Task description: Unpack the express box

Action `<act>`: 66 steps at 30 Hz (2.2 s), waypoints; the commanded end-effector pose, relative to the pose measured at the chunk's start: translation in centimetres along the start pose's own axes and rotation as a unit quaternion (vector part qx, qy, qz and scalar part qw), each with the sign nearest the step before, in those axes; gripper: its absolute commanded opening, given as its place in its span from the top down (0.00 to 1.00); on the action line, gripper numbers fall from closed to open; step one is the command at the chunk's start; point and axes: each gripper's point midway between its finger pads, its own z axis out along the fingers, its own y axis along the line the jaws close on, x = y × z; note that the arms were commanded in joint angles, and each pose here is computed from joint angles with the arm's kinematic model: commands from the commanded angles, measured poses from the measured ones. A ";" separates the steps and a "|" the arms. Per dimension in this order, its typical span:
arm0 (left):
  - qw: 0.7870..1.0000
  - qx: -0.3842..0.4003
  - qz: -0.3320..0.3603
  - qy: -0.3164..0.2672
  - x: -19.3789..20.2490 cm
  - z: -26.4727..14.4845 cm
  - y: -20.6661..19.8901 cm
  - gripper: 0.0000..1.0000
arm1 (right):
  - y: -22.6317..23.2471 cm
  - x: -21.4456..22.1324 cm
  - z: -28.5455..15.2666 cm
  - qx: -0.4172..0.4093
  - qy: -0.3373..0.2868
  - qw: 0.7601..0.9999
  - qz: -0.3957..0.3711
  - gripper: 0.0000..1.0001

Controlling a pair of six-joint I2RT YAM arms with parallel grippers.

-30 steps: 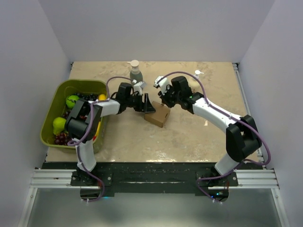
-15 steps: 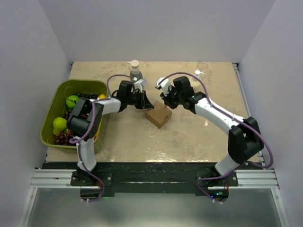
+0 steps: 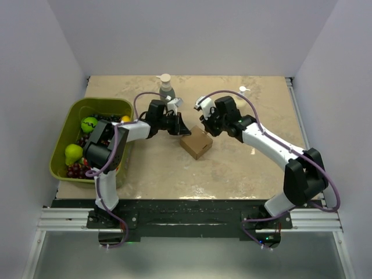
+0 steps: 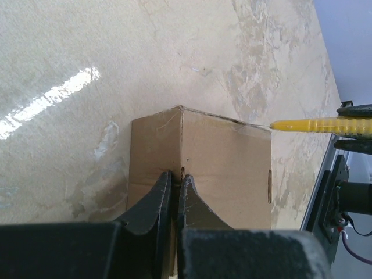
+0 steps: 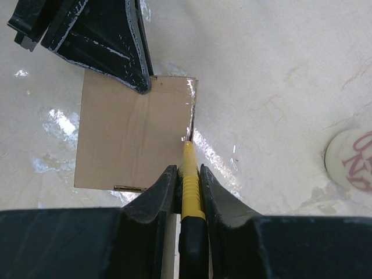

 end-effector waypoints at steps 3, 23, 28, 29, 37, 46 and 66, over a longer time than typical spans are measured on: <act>0.995 -0.084 -0.029 0.034 3.4 0.5 4.5 1.00 | 2.0 4.7 -2.4 -0.021 0.082 0.996 0.027 1.00; 0.992 -0.120 -0.038 0.023 3.0 0.1 5.3 1.00 | 2.2 7.3 -4.9 0.037 0.103 0.986 0.127 1.00; 0.991 -0.127 -0.036 0.020 2.8 0.0 5.5 1.00 | 2.2 7.4 -5.1 0.035 0.107 0.986 0.124 1.00; 0.991 -0.129 -0.035 0.020 2.8 -0.1 5.5 1.00 | 2.2 7.4 -5.3 0.034 0.108 0.986 0.122 1.00; 0.992 -0.122 -0.035 0.019 2.8 0.2 5.4 1.00 | 3.0 7.0 -8.6 0.025 0.107 0.986 0.126 1.00; 0.995 -0.094 0.023 0.021 1.7 0.9 4.2 1.00 | 1.8 2.7 -11.1 0.038 0.055 0.990 0.126 1.00; 0.963 0.037 0.262 0.060 -4.5 -4.7 -5.2 0.00 | -4.9 -2.9 -4.8 0.125 -0.061 0.987 0.079 1.00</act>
